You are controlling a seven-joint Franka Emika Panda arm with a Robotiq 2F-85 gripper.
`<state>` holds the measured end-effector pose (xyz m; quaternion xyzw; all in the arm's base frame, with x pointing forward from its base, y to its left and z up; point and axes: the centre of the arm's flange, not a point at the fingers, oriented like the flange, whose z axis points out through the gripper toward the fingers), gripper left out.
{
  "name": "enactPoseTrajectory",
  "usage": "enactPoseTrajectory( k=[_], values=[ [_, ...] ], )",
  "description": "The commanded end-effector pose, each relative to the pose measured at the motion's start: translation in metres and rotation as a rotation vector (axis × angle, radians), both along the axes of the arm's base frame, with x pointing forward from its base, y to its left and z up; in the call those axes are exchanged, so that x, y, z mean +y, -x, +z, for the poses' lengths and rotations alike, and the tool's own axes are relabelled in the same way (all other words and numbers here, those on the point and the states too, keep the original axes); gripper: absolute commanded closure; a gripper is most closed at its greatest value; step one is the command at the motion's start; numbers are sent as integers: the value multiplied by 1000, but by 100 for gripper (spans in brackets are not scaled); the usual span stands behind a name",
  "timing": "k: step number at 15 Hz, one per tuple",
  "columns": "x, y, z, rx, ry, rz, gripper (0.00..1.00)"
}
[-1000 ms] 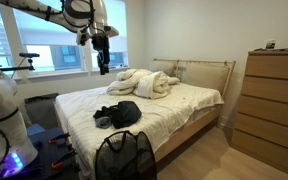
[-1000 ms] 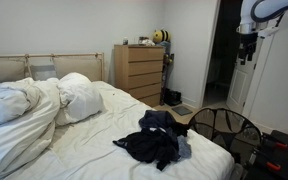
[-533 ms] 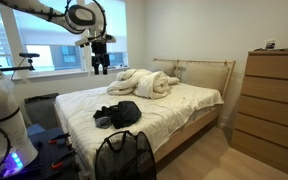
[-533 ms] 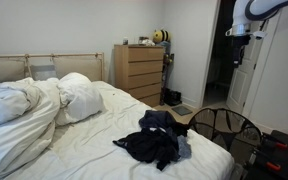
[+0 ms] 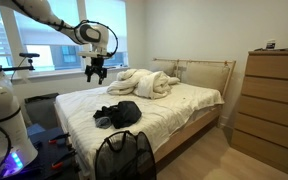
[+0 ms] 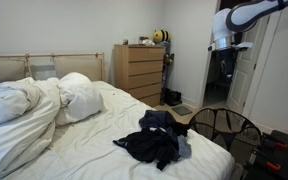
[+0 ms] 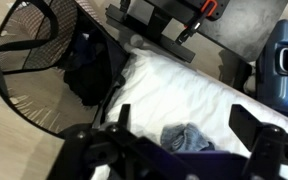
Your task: Put the black clothes in the black basket
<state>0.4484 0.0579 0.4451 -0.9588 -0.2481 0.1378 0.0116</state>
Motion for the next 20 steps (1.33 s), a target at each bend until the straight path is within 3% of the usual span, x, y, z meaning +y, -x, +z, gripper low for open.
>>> enactPoseTrajectory(
  k=[1, 6, 16, 20],
  values=[
    [28, -24, -29, 129, -10, 101, 0],
    [64, -35, -93, 182, -7, 158, 0],
    [124, -54, -221, 31, -109, 68, 0],
    [140, -53, -266, 0, -102, 29, 0]
  ],
)
